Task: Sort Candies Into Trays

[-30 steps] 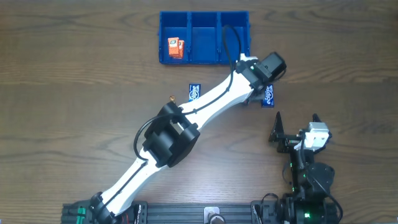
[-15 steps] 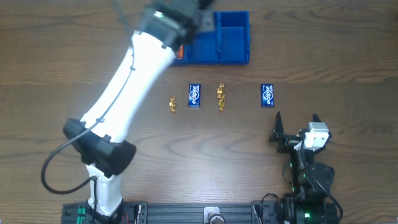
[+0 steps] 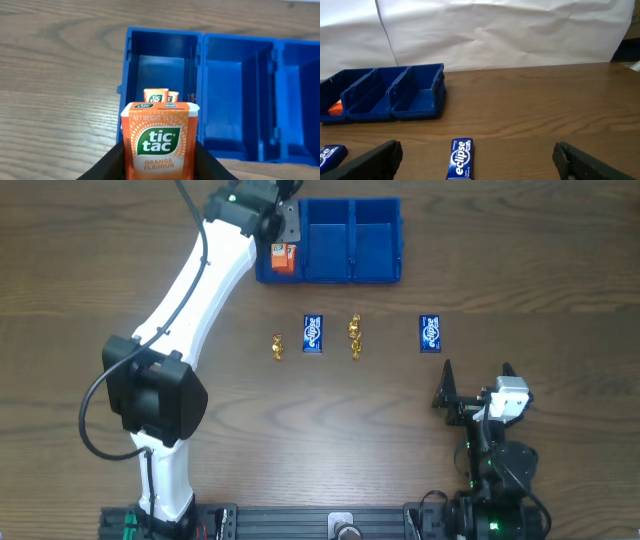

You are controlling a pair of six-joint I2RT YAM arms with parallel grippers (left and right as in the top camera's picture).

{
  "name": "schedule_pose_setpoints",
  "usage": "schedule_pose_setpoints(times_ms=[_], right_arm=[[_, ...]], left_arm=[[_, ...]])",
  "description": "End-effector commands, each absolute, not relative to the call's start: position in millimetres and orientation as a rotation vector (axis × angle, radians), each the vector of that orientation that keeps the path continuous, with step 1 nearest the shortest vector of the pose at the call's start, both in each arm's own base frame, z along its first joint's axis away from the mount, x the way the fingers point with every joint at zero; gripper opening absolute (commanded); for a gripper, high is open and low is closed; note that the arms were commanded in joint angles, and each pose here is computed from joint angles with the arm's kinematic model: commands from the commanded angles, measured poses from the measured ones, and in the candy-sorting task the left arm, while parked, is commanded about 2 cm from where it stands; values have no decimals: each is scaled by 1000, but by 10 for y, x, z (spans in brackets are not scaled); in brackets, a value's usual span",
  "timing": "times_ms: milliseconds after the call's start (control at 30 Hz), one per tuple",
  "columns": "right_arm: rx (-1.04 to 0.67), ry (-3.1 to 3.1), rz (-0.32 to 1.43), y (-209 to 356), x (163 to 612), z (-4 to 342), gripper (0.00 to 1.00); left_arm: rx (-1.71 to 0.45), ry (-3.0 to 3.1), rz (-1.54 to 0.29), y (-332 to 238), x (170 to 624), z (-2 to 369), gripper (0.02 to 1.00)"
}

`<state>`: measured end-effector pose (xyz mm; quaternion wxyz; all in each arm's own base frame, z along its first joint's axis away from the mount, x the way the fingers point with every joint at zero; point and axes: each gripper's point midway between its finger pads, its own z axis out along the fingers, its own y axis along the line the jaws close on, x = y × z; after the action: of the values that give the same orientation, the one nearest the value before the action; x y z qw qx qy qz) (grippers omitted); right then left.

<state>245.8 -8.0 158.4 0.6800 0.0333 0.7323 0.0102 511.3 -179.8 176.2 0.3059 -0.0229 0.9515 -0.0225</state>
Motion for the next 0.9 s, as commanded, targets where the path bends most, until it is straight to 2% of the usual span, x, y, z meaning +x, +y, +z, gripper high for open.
schedule_pose_setpoints(times_ms=[33,500,633,700,833,867,900], right_arm=[[62,1648,20,-63,2457,1562,1000],[62,1648,19,-63,2457,1562,1000],[62,1648,20,-63,2457,1562,1000],[62,1648,20,-63,2457,1562,1000],[62,1648,19,-63,2457,1562,1000],[62,1648,19,-63,2457,1562,1000],[62,1648,19,-63,2457,1562,1000]], left_arm=[[14,2570,-27,-1780,5155,1440,321],[-2,2608,-7,-1729,5260,1090,351],[-5,2602,-11,-1728,5280,1087,397],[-6,2595,-16,-1736,5296,1097,487],[-3,2586,-36,-1765,5316,1110,869],[-2,2581,-43,-1774,5326,1117,936],[-2,2577,-47,-1781,5336,1123,965]])
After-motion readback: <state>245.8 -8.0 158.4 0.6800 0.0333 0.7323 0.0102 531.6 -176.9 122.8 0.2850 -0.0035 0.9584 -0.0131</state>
